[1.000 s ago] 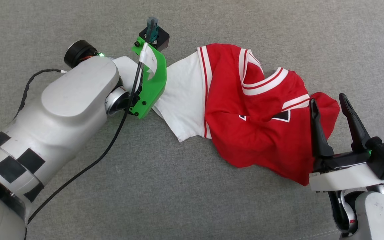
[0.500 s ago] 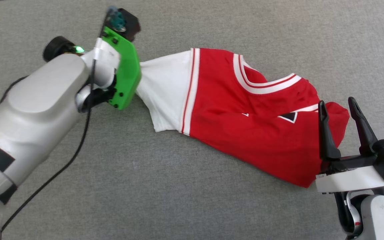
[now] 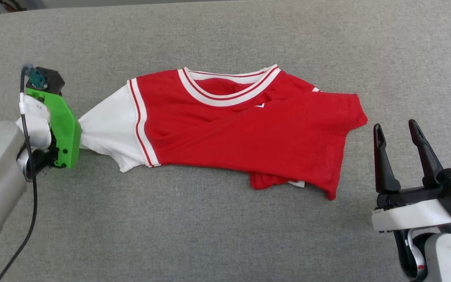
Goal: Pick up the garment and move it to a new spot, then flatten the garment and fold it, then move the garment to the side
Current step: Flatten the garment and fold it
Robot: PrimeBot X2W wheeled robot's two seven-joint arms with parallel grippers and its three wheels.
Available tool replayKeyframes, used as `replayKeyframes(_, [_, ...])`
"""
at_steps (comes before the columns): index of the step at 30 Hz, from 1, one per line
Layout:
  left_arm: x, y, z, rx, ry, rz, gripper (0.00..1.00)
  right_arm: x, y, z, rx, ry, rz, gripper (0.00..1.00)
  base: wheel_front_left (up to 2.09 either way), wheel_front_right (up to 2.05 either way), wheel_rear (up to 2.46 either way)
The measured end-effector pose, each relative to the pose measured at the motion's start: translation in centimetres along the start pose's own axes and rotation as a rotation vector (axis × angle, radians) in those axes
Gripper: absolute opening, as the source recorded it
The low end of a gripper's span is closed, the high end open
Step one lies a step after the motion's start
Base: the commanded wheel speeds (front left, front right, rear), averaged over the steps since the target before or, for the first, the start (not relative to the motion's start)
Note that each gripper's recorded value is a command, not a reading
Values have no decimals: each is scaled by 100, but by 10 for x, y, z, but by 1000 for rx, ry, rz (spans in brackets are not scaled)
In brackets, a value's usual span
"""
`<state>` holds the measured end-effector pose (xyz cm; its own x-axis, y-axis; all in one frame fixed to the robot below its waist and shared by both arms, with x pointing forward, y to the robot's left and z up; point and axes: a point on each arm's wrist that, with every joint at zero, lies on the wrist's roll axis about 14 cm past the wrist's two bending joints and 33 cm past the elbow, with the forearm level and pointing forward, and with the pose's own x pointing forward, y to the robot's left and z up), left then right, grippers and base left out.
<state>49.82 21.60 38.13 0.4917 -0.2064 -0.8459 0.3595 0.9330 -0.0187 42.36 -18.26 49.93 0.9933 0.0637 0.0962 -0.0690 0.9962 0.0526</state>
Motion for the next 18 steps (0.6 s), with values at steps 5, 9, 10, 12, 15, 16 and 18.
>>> replayKeyframes(5, [4,-6,3,-28,-109,9,100,-4,-3,2,-8,-1,-5,100,0,0,0])
replayKeyframes(9, [-10,-9,39,8,-358,54,100,-6,-14,17,-40,-38,-23,100,0,0,0])
replayKeyframes(10, [-18,-9,51,17,-436,69,100,-6,-18,23,-54,-52,-28,100,0,0,0])
replayKeyframes(12, [-33,-11,67,25,-560,90,100,-5,-24,35,-82,-82,-25,100,0,0,0])
replayKeyframes(15, [-55,-13,79,32,-702,130,100,2,-29,60,-127,-149,-9,100,0,0,0])
replayKeyframes(16, [-62,-14,82,30,-735,144,100,6,-31,70,-138,-179,-3,100,0,0,0])
replayKeyframes(18, [-75,-16,86,12,-788,167,100,15,-32,87,-156,-226,14,100,0,0,0])
